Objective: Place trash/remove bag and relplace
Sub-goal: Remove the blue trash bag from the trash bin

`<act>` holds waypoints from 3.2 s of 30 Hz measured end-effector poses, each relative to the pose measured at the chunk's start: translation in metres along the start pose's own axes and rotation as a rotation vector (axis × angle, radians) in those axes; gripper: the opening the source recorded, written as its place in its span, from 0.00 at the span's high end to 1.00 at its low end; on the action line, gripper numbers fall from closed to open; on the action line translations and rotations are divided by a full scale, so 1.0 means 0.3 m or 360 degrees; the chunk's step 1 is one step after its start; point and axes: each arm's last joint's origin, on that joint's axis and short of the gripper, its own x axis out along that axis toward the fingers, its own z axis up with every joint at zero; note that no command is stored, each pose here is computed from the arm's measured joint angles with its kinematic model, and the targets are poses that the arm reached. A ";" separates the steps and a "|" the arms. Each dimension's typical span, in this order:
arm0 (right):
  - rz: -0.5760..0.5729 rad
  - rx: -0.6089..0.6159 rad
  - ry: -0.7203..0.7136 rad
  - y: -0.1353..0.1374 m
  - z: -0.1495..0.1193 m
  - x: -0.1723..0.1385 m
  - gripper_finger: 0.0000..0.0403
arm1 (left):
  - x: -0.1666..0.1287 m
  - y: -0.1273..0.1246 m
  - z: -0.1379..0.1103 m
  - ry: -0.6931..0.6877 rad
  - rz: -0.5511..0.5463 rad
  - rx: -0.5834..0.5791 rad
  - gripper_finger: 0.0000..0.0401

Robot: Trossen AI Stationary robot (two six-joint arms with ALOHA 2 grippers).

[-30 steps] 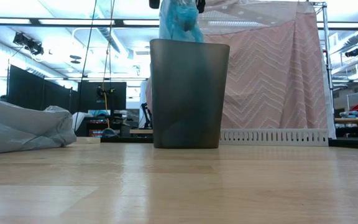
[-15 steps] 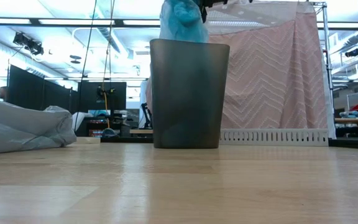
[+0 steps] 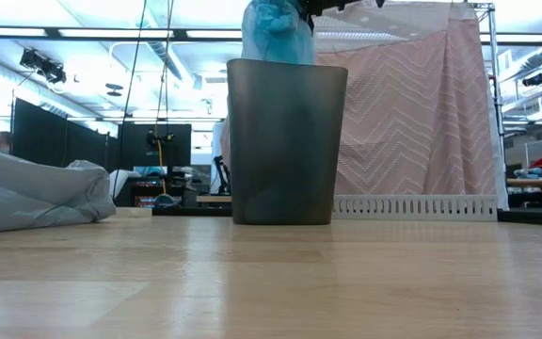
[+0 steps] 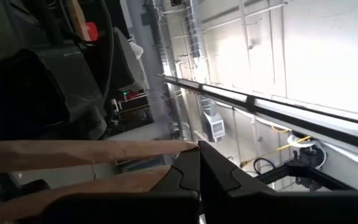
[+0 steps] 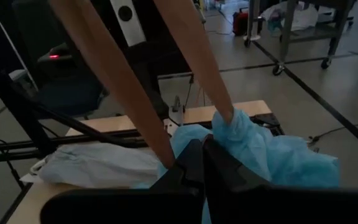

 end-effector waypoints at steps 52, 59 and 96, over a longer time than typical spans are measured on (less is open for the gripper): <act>-0.0177 0.0070 -0.0629 -0.028 0.190 -0.221 1.00 | -0.014 0.090 0.110 -0.0227 0.0352 0.0707 0.99; -0.0194 0.0059 -0.0666 -0.033 0.196 -0.227 1.00 | 0.003 0.123 0.113 -0.0221 0.0378 0.0698 0.99; 0.0013 0.0122 -0.0804 0.069 0.224 -0.199 1.00 | 0.063 0.319 0.151 -0.0130 0.0547 0.0715 0.99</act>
